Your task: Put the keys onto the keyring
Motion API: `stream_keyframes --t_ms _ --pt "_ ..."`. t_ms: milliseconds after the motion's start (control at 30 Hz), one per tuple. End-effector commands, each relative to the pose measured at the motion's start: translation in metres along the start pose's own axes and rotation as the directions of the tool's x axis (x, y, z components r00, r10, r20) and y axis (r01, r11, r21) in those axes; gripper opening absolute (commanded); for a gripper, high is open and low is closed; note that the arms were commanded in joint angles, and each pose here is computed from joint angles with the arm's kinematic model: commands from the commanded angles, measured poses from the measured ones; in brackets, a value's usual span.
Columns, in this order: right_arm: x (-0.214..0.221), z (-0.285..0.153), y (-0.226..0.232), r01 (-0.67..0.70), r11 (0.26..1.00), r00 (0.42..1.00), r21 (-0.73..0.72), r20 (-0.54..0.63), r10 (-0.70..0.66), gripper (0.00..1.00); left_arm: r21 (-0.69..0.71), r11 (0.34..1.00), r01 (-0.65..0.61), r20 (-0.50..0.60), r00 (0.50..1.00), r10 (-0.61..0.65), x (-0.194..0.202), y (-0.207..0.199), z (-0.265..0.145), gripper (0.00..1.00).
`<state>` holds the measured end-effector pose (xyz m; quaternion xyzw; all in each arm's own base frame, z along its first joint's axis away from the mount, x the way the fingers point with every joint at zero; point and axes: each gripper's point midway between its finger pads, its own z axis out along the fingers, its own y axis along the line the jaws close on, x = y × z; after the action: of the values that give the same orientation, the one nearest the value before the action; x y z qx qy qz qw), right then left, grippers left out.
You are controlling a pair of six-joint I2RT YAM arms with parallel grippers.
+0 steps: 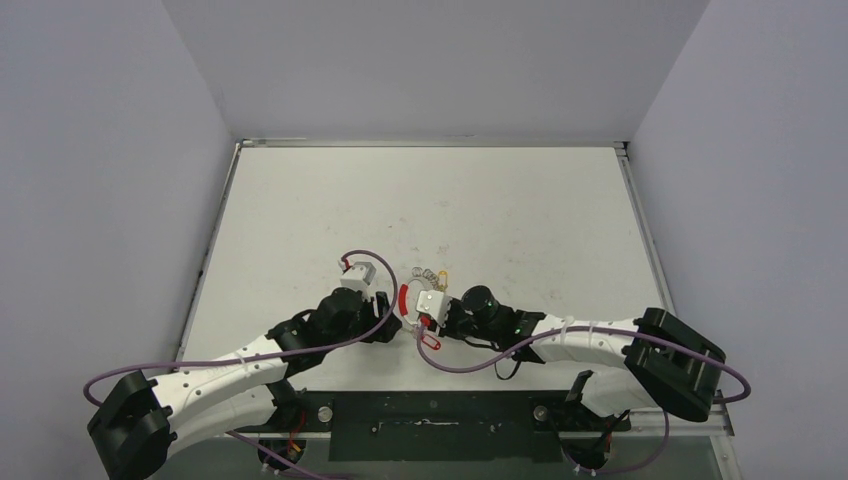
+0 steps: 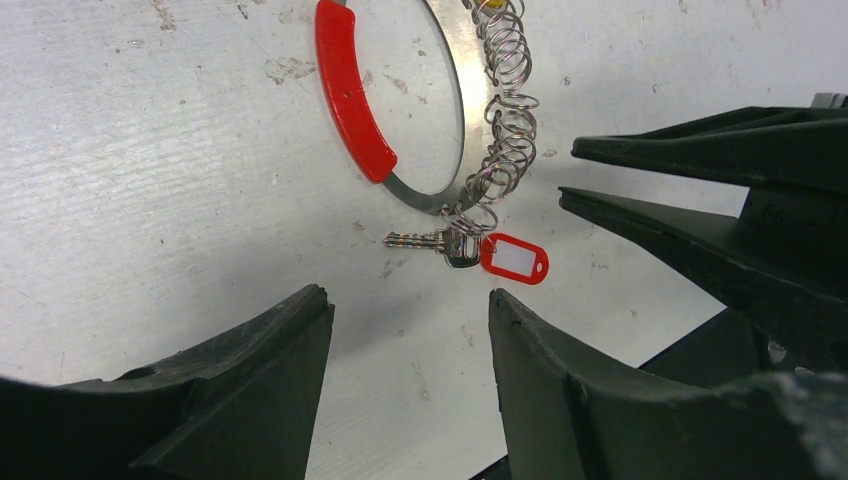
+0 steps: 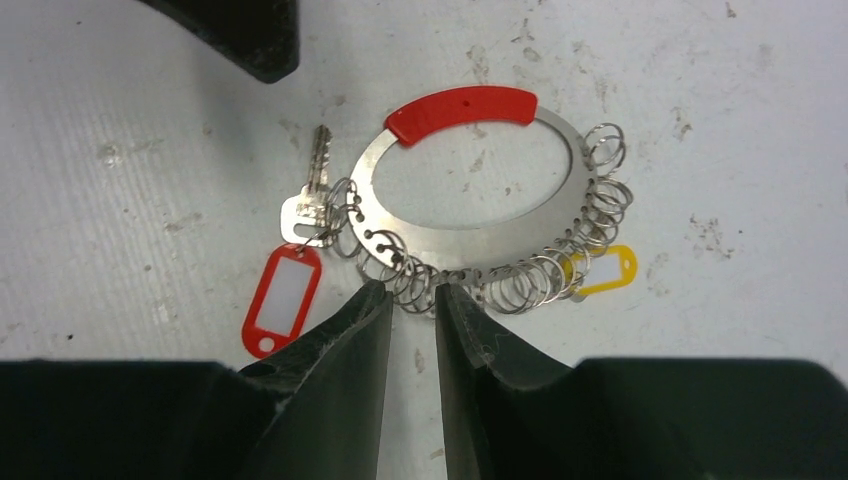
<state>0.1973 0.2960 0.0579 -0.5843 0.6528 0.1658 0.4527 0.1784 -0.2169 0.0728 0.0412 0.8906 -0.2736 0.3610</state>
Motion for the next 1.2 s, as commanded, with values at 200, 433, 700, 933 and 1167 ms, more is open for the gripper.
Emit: stream_keyframes --t_ms 200,433,700,933,1167 --pt "-0.012 0.010 0.024 0.045 0.992 0.992 -0.120 0.120 -0.030 0.23 0.042 0.999 0.025 0.032 0.999 -0.026 -0.008 -0.009 0.001 0.56" --pt "-0.015 0.024 0.029 0.084 0.983 0.990 -0.165 0.127 -0.063 0.16 0.046 0.999 0.025 0.032 0.999 -0.026 -0.007 -0.009 0.000 0.56" --pt "-0.022 0.027 0.033 0.113 0.976 0.982 -0.187 0.169 -0.082 0.15 0.047 0.999 0.019 0.043 0.999 -0.021 -0.008 -0.007 -0.002 0.56" --pt "-0.019 0.035 0.034 0.119 0.972 0.984 -0.205 0.153 -0.089 0.12 0.045 0.999 0.013 0.043 0.999 -0.015 -0.009 -0.008 -0.001 0.56" --pt "-0.008 0.042 0.029 0.110 0.977 0.991 -0.183 0.097 -0.094 0.10 0.046 0.999 0.010 0.049 0.999 -0.012 -0.011 -0.008 -0.002 0.56"
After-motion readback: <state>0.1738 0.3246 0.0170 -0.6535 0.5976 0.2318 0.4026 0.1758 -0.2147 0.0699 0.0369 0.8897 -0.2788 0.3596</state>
